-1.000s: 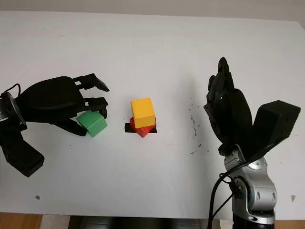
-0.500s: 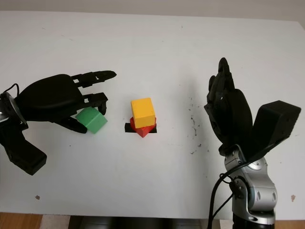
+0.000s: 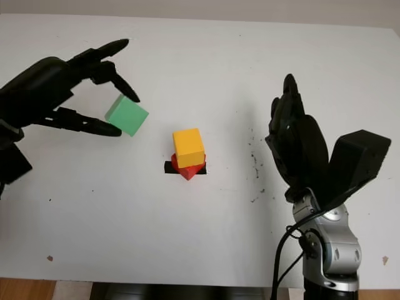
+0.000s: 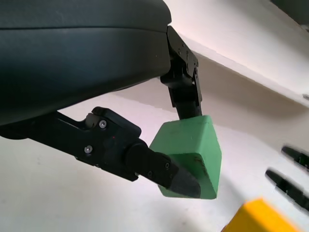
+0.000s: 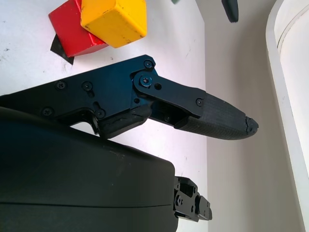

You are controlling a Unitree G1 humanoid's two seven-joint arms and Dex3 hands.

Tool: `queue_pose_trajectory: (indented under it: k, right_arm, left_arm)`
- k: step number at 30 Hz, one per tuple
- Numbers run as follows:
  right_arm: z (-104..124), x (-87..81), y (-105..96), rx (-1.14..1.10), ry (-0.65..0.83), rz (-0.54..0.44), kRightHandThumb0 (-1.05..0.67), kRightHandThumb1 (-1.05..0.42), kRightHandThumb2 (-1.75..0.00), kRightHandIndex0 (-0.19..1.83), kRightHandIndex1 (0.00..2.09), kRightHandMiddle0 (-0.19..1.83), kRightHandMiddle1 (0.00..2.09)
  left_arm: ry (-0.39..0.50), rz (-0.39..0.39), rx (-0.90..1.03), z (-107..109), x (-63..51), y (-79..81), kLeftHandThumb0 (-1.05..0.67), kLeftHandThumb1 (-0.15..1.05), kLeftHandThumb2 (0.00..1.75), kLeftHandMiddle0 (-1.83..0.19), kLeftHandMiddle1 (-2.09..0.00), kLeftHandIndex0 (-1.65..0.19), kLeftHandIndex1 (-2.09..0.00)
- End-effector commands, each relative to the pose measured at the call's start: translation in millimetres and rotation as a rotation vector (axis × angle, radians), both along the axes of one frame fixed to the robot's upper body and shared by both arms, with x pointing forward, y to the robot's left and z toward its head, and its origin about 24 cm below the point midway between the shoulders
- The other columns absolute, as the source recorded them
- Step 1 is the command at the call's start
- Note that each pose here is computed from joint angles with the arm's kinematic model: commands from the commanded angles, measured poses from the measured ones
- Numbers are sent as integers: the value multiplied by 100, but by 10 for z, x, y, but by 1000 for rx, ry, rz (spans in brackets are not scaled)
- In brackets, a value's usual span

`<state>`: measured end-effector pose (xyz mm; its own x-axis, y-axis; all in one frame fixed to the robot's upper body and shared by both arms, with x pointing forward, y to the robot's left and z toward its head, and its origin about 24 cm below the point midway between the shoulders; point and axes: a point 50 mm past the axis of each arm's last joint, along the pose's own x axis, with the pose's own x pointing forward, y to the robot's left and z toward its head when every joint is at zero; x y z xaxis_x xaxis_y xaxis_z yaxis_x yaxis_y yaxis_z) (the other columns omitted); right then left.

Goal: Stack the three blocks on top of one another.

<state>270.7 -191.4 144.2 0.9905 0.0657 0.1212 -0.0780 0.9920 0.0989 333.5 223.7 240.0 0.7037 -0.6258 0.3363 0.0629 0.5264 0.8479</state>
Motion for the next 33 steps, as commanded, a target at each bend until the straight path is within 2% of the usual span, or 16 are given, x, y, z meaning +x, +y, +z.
queue_pose_trajectory:
  k: [1, 4, 7, 11, 17, 23, 30, 33]
  right_arm:
    - [-9, -17, -12, -3, -3, -3, -77, -105, -79, -19, 0, -19, 0]
    - [-20, -33, -20, 1, 1, -1, -77, -105, -78, -19, 0, -19, 0]
    - [-32, -40, -30, 2, 6, -4, -76, -105, -77, -19, 0, -19, 0]
    - [-32, -32, -31, 0, 5, 3, -76, -105, -75, -19, 0, -19, 0]
    - [-29, -24, -23, -10, 9, 6, -77, -105, -73, -19, 0, -19, 0]
    - [-30, -25, 4, -7, 13, -5, -77, -105, -72, -19, 0, -19, 0]
    - [-32, -9, 47, -5, 17, -5, -77, -105, -73, -19, 0, -19, 0]
    - [-39, -11, 52, -5, 15, -2, -77, -105, -74, -19, 0, -19, 0]
  left_arm:
    - [4, -26, -104, 151, 17, -30, -49, 97, 5, -14, -6, -57, -95]
    - [84, -81, -228, 134, 42, -85, -48, 96, 5, -17, -7, -61, -93]
    - [139, -132, -307, 119, 53, -166, -46, 95, 5, -21, -6, -57, -104]
    - [202, -184, -322, 147, 57, -310, -44, 97, 6, -19, -5, -47, -116]
    - [215, -204, -135, 413, 39, -547, -51, 98, 6, -18, -5, -44, -133]
    - [184, -242, 48, 667, -1, -725, -52, 97, 5, -21, -6, -49, -128]
    - [148, -222, 155, 757, -56, -857, -49, 93, 5, -24, -6, -57, -117]
    - [107, -199, 187, 723, -84, -882, -48, 94, 5, -23, -5, -53, -122]
